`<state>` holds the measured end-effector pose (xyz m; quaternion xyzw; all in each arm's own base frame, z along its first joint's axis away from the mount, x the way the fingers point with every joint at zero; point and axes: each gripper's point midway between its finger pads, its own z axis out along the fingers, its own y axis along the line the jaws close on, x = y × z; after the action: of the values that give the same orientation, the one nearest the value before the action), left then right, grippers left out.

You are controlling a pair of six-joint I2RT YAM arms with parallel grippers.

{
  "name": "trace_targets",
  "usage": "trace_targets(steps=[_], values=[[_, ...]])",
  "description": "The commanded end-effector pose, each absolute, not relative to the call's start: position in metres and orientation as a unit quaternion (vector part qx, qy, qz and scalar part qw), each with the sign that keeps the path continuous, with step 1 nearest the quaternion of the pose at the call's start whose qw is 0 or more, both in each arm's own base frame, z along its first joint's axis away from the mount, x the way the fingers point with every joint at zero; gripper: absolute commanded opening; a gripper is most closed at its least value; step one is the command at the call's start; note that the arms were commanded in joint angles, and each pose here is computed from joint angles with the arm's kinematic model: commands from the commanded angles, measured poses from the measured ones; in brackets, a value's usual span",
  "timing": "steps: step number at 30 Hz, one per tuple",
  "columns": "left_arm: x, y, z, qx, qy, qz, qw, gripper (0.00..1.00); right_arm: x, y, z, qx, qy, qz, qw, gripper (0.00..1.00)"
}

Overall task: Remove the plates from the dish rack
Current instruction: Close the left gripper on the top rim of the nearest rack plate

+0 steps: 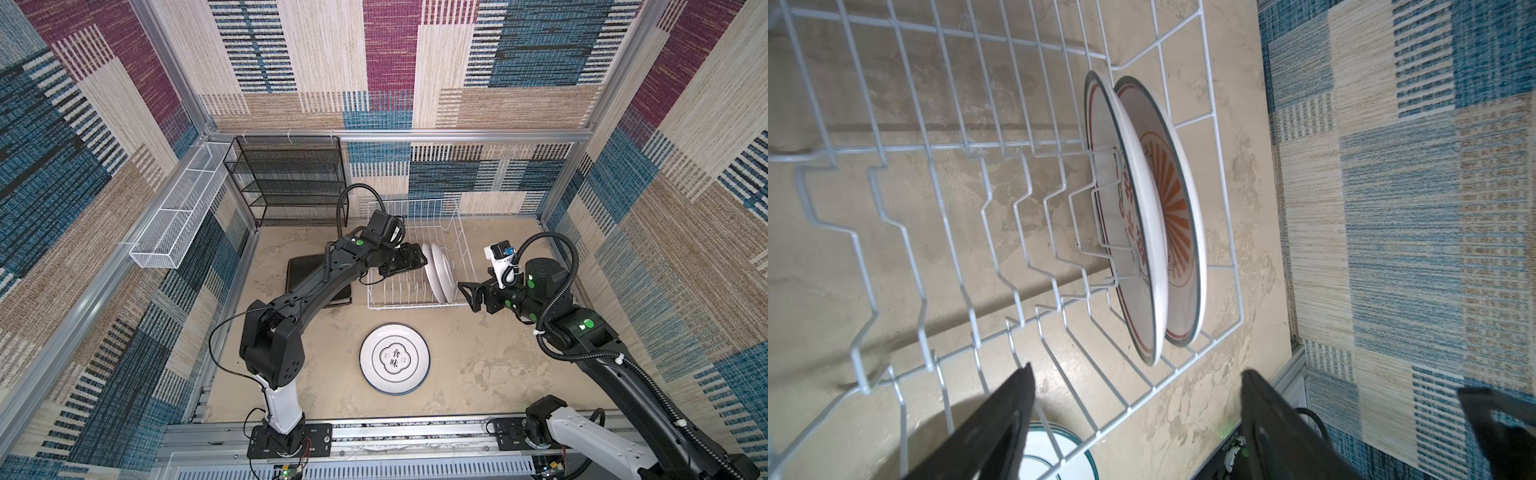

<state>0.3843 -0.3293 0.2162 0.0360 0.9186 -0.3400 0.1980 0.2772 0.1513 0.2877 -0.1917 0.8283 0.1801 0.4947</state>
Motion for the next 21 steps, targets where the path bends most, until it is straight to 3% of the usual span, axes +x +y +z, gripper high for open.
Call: trace_targets(steps=[1,21], values=[[0.388,-0.340,0.212,0.041,0.917,-0.348,0.190,0.79,0.279,0.150,0.290,-0.184,0.827,0.178,0.501,0.99],[0.405,-0.368,0.170,0.020,0.927,-0.342,0.150,0.48,0.280,0.148,0.287,-0.198,0.819,0.165,0.513,0.99]])
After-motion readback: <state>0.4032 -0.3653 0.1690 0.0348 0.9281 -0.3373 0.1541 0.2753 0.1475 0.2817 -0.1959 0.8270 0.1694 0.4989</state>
